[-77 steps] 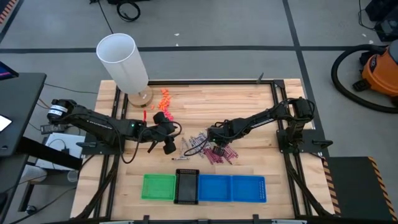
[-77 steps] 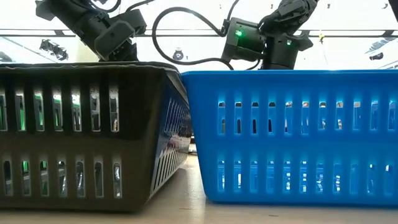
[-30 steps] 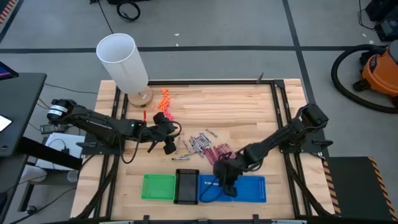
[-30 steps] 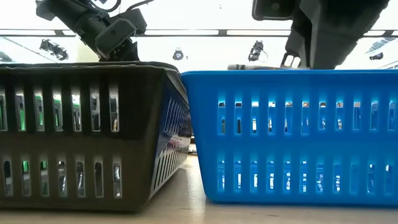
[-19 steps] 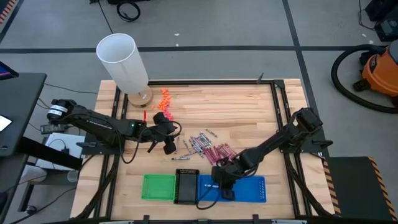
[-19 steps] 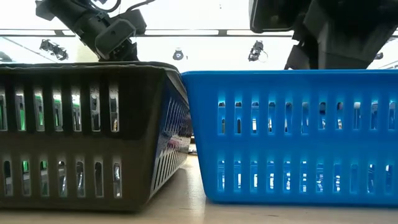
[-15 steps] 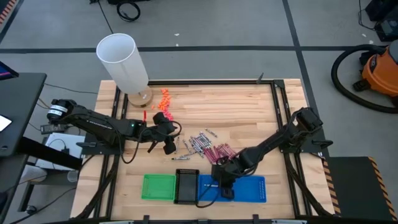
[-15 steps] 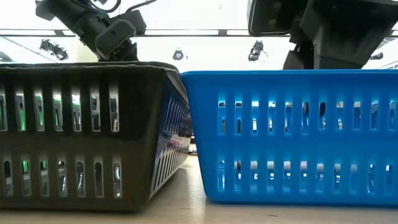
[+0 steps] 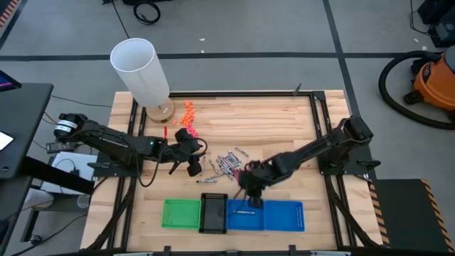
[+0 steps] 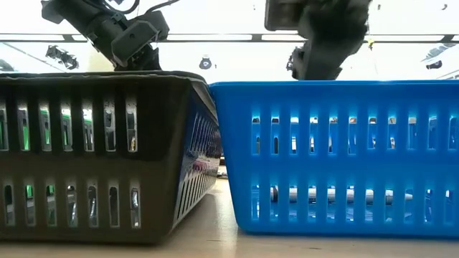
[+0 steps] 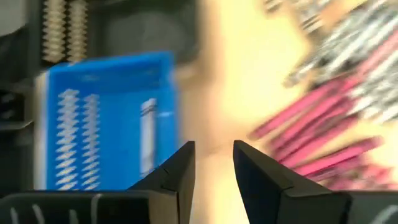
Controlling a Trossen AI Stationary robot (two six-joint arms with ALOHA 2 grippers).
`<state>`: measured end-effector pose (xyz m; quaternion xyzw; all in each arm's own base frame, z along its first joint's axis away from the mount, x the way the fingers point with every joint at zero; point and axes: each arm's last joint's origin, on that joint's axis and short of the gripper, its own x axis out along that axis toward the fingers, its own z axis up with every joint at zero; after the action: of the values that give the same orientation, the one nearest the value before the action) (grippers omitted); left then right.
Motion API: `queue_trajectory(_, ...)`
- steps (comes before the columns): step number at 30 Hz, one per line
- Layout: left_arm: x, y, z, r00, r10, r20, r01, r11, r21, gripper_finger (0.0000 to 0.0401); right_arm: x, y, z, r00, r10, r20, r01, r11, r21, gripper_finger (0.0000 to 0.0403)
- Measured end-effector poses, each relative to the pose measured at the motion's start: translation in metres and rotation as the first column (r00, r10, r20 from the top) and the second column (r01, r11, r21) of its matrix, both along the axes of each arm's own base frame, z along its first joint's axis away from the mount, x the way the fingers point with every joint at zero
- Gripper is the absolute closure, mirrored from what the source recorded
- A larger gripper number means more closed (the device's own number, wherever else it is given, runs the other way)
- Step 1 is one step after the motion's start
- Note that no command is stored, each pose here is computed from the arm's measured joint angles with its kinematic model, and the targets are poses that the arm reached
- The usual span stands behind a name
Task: Sort crayons
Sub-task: Put the white crayon into the left blue bin
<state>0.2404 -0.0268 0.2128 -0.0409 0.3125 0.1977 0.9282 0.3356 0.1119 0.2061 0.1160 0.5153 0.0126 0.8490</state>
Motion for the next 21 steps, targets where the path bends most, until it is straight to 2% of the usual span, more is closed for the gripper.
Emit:
queue_trajectory(12, -0.002, 0.0, -0.002, 0.999, 0.038, -0.009, -0.039, 0.998, -0.044, 0.0239, 0.007, -0.062, -0.015, 0.994, -0.111, 0.0, 0.109, 0.982, -0.155, 0.0284)
queue_trajectory(21, -0.002, 0.0, -0.002, 0.999, 0.05, -0.001, -0.05, 0.997, -0.058, 0.0239, 0.011, -0.088, -0.021, 0.992, -0.114, 0.053, 0.122, 0.971, -0.204, 0.0284)
